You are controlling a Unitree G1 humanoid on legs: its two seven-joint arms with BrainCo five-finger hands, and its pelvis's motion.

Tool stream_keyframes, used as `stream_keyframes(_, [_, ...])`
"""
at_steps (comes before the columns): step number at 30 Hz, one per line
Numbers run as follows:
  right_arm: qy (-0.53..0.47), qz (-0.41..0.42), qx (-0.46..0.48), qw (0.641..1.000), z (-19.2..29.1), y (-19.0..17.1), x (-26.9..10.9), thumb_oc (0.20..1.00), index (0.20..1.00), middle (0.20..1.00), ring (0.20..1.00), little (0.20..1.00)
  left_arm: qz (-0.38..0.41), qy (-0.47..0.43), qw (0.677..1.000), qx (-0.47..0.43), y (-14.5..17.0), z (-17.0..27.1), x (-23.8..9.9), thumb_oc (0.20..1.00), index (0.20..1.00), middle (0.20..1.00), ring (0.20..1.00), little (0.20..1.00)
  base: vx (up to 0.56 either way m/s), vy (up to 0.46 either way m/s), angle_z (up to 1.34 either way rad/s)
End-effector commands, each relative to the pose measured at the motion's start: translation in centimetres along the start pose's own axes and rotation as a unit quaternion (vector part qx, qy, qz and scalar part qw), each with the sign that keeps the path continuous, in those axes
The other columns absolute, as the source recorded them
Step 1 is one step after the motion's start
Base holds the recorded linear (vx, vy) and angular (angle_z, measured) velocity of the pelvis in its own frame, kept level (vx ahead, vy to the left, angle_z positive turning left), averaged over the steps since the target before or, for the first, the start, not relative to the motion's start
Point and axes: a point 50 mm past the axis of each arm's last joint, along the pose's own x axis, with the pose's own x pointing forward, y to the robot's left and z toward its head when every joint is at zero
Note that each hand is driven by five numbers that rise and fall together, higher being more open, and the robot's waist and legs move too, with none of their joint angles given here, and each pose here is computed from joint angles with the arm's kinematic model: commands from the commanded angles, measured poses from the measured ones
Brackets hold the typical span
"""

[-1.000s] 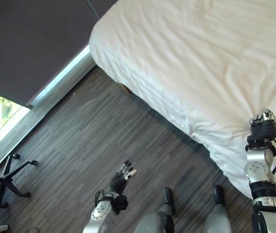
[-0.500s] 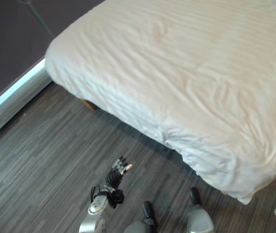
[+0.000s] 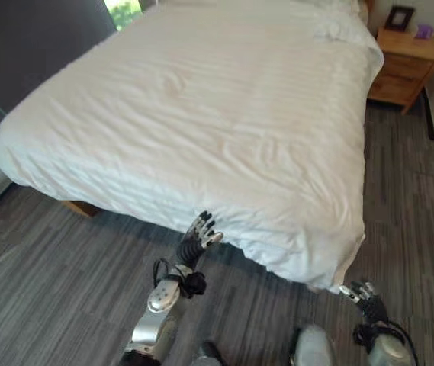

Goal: Making the bed.

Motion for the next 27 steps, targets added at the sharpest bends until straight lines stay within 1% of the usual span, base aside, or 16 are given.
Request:
stream_keyframes(1, [-0.081, 0.001, -0.074, 0.994, 3.9, -0.4, 0.9, 1.000, 1.000, 1.000, 1.000, 1.000, 0.003, -0.108, 0.994, 0.003, -0.5, 4.1, 1.0, 1.000, 1.000, 1.000, 1.000, 1.000, -0.21, -0.374, -1.34])
stream_keyframes(2, [-0.142, 0.011, -0.108, 0.984, 6.7, -0.3, 1.0, 1.000, 1.000, 1.000, 1.000, 1.000, 0.008, -0.123, 0.992, 0.001, -0.4, 4.6, 1.1, 1.000, 1.000, 1.000, 1.000, 1.000, -0.19, -0.367, -1.00])
stream_keyframes(4, [-0.180, 0.013, -0.164, 0.970, 8.3, -0.7, 0.5, 1.000, 1.000, 1.000, 1.000, 1.000, 0.010, -0.121, 0.993, -0.002, -0.9, 4.4, 1.3, 1.000, 1.000, 1.000, 1.000, 1.000, -0.18, -0.376, -0.96])
stream_keyframes(6, [-0.217, 0.024, -0.197, 0.956, 9.8, -0.6, 0.3, 1.000, 1.000, 1.000, 1.000, 1.000, -0.009, -0.129, 0.991, -0.025, -1.9, 4.5, 1.4, 1.000, 1.000, 1.000, 1.000, 1.000, -0.09, -0.245, -1.09])
stream_keyframes(8, [-0.226, 0.026, -0.216, 0.949, 10.1, -0.7, 0.0, 1.000, 1.000, 1.000, 1.000, 1.000, -0.040, -0.131, 0.989, -0.048, -3.3, 4.5, 1.4, 1.000, 1.000, 1.000, 1.000, 1.000, -0.03, -0.192, -1.08])
stream_keyframes(9, [-0.226, 0.025, -0.217, 0.949, 10.1, -0.8, -0.1, 1.000, 1.000, 1.000, 1.000, 1.000, -0.040, -0.131, 0.989, -0.049, -3.4, 4.4, 1.4, 1.000, 1.000, 1.000, 1.000, 1.000, 0.02, -0.193, -0.89])
stream_keyframes(10, [-0.238, 0.030, -0.231, 0.943, 10.5, -0.5, -0.2, 1.000, 1.000, 1.000, 1.000, 1.000, -0.061, -0.131, 0.987, -0.074, -4.7, 4.5, 1.6, 1.000, 1.000, 1.000, 1.000, 1.000, -0.05, -0.200, -1.02])
stream_keyframes(13, [-0.228, 0.031, -0.253, 0.940, 9.9, -0.5, -0.2, 1.000, 1.000, 1.000, 1.000, 1.000, -0.069, -0.128, 0.985, -0.096, -5.9, 4.2, 1.7, 1.000, 1.000, 1.000, 1.000, 1.000, -0.05, -0.290, -1.25])
stream_keyframes(15, [-0.226, 0.037, -0.259, 0.938, 9.7, -0.4, -0.2, 1.000, 1.000, 1.000, 1.000, 1.000, -0.078, -0.126, 0.984, -0.097, -6.4, 4.1, 1.8, 1.000, 1.000, 1.000, 1.000, 1.000, 0.06, -0.205, -1.32])
stream_keyframes(17, [-0.227, 0.034, -0.284, 0.931, 9.8, -0.2, 0.2, 1.000, 1.000, 1.000, 1.000, 1.000, -0.099, -0.124, 0.984, -0.084, -7.6, 4.2, 2.0, 1.000, 1.000, 1.000, 1.000, 1.000, 0.10, -0.209, -1.62])
stream_keyframes(18, [-0.230, 0.032, -0.298, 0.926, 9.9, -0.2, 0.1, 1.000, 1.000, 1.000, 1.000, 1.000, -0.120, -0.130, 0.980, -0.092, -8.4, 4.5, 2.0, 1.000, 1.000, 1.000, 1.000, 1.000, 0.03, -0.074, -1.26])
stream_keyframes(20, [-0.231, 0.032, -0.308, 0.922, 9.9, -0.3, 0.1, 1.000, 1.000, 1.000, 1.000, 1.000, -0.130, -0.132, 0.979, -0.090, -8.9, 4.7, 2.1, 1.000, 1.000, 1.000, 1.000, 1.000, 0.05, -0.036, -0.81])
stream_keyframes(24, [-0.265, 0.037, -0.310, 0.912, 11.4, 0.6, 0.0, 1.000, 1.000, 1.000, 1.000, 1.000, -0.146, -0.152, 0.975, -0.076, -10.1, 5.8, 2.7, 1.000, 1.000, 1.000, 1.000, 1.000, 0.12, -0.019, -1.00])
stream_keyframes(27, [-0.269, 0.042, -0.285, 0.919, 11.2, 0.9, -0.3, 1.000, 1.000, 1.000, 1.000, 1.000, -0.158, -0.153, 0.973, -0.073, -10.7, 5.9, 2.9, 1.000, 1.000, 1.000, 1.000, 1.000, 0.02, -0.139, -0.78])
